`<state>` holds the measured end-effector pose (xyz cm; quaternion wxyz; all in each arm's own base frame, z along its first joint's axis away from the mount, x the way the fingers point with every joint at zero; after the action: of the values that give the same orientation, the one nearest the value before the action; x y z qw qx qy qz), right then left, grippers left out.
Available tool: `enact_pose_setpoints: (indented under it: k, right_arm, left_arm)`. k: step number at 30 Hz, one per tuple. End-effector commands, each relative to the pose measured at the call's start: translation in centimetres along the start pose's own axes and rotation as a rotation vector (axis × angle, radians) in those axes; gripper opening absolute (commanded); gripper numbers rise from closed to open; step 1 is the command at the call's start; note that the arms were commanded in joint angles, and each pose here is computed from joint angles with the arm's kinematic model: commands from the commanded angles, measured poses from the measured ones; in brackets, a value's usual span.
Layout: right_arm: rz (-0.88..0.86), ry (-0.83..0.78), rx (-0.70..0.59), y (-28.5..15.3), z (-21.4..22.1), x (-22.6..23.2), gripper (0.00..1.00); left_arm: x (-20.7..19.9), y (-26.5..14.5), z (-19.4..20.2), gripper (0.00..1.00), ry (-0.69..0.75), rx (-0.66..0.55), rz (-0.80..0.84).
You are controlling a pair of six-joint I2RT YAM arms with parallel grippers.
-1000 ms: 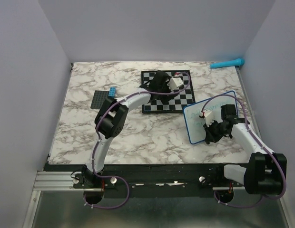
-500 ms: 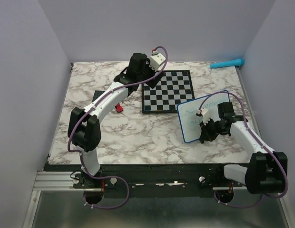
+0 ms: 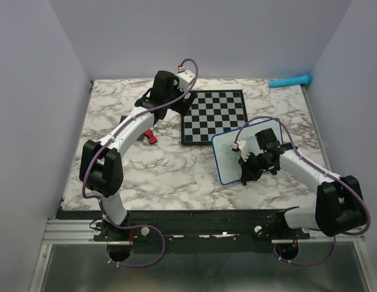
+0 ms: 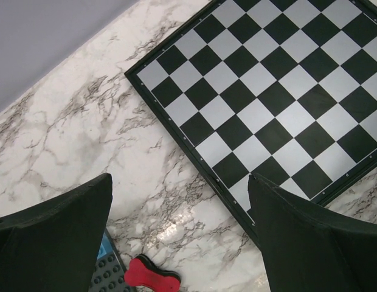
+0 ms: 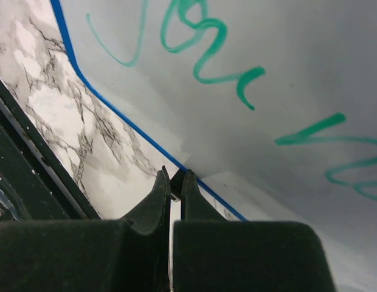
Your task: Erase the whiteboard
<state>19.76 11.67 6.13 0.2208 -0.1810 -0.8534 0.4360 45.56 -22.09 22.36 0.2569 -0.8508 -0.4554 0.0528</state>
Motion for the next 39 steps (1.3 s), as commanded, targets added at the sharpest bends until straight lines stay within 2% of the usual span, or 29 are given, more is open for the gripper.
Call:
enact_pose_setpoints:
  k: [1,7,14,16,22,25,32,36,39]
  right_arm:
    - [-0.054,-0.048,-0.042,1.2,-3.0,0.9,0.01]
    - [-0.131,-0.140,-0.010,2.7,-3.8,3.8,0.01]
    - [-0.220,-0.171,-0.017,3.6,-5.5,6.6,0.01]
    - [-0.266,-0.203,0.037,4.6,-5.2,8.0,0.01]
    - [-0.251,-0.399,0.039,6.6,-7.7,7.6,0.01]
    - [-0.268,-0.455,0.034,6.9,-9.3,7.8,0.01]
    - [-0.278,-0.695,0.043,8.1,-10.8,7.8,0.01]
    - [-0.255,-0.729,0.109,9.0,-9.9,6.6,0.01]
    - [-0.275,-0.707,0.105,8.8,-9.3,7.1,0.01]
  left_arm:
    - [2.2,-2.9,-1.5,0.99,-0.078,-0.050,-0.054]
    - [3.7,-4.9,-0.6,0.99,-0.110,-0.038,-0.070]
    - [4.9,-6.6,1.5,0.99,-0.152,-0.011,-0.085]
    - [5.5,-7.2,2.1,0.99,-0.161,0.001,-0.083]
    - [7.5,-8.6,4.6,0.99,-0.217,0.092,-0.072]
    - [7.7,-9.4,5.3,0.99,-0.218,0.092,-0.081]
    - [8.5,-11.1,6.7,0.99,-0.243,0.104,-0.107]
    - [8.7,-11.9,7.5,0.99,-0.234,0.125,-0.095]
    - [8.6,-12.4,8.3,0.99,-0.237,0.144,-0.096]
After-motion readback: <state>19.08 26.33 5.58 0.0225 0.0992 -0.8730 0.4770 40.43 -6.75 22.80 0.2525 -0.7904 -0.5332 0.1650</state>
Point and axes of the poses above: each gripper's point midway between its finger pads, its own y axis out along the fingers, its own x axis along the line the jaws close on, z = x × y, the point moved 2 cm from there along -y, back along the fingers, and after that the axes turned 1 degree about -y, right-handed, at the moved point
